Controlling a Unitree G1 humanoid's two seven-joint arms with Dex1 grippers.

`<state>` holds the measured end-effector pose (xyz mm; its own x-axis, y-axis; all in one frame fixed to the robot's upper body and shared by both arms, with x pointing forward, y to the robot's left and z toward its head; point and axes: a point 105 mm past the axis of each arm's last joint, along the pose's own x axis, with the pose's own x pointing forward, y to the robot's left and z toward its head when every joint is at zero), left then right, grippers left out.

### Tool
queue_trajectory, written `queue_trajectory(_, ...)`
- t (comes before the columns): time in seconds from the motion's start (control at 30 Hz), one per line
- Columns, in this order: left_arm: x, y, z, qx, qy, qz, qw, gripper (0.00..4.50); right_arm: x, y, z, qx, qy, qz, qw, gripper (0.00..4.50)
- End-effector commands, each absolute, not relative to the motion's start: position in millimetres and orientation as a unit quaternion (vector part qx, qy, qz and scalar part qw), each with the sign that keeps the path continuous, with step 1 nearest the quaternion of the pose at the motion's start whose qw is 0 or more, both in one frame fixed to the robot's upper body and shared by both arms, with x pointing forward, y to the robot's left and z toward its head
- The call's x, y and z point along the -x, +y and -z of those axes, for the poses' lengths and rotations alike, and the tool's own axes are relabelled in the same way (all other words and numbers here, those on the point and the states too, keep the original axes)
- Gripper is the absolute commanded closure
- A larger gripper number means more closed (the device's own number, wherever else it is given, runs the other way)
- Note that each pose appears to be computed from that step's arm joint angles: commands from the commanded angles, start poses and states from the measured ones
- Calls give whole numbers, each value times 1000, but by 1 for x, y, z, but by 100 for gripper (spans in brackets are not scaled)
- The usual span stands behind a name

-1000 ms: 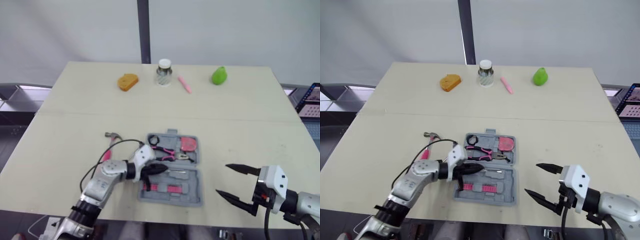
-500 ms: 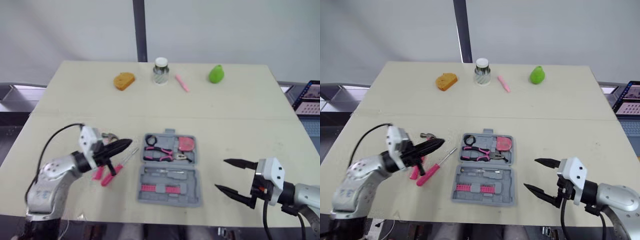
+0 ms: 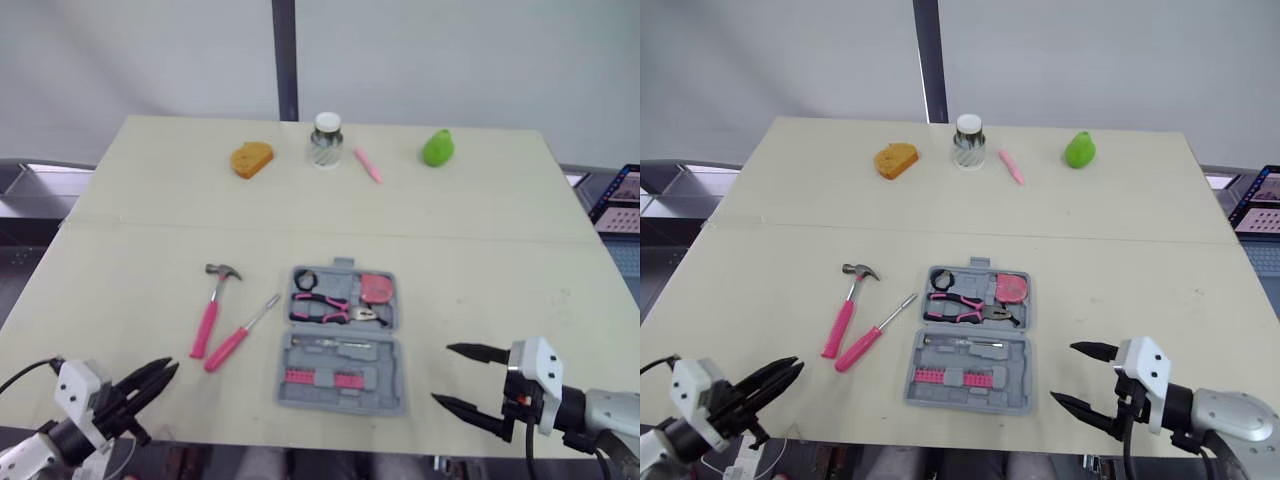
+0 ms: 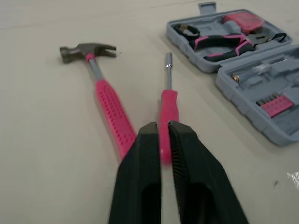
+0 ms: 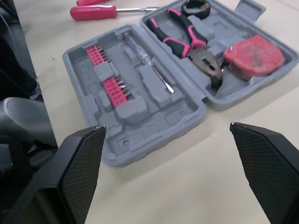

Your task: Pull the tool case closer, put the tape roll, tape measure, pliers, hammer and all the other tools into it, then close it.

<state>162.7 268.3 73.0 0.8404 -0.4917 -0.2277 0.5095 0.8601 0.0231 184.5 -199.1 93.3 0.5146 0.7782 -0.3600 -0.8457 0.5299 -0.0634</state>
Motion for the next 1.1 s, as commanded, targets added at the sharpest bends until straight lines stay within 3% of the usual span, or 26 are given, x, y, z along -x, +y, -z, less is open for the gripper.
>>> queue_trajectory(0.03,-158,264,-84,-52,85,263,960,175,-183,-200,-97,116,137,-469,865,0)
queue_trajectory(0.13,-154,256,-83,-52,86,267,958,32,-181,-202,-94,116,141,-468,865,0)
queue_trajectory(0.17,-153,254,-82,-52,87,268,958,5,-181,-203,-94,116,143,-468,865,0)
queue_trajectory(0.63,-157,243,-90,-15,79,226,971,5,-185,-204,-96,121,137,-472,862,0)
queue_trajectory(0.87,-192,249,-119,-10,73,98,992,5,-201,-204,-115,146,107,-486,855,0)
queue_trajectory(1.1,-230,255,-119,-48,135,36,989,5,-209,-202,-125,153,90,-488,855,0)
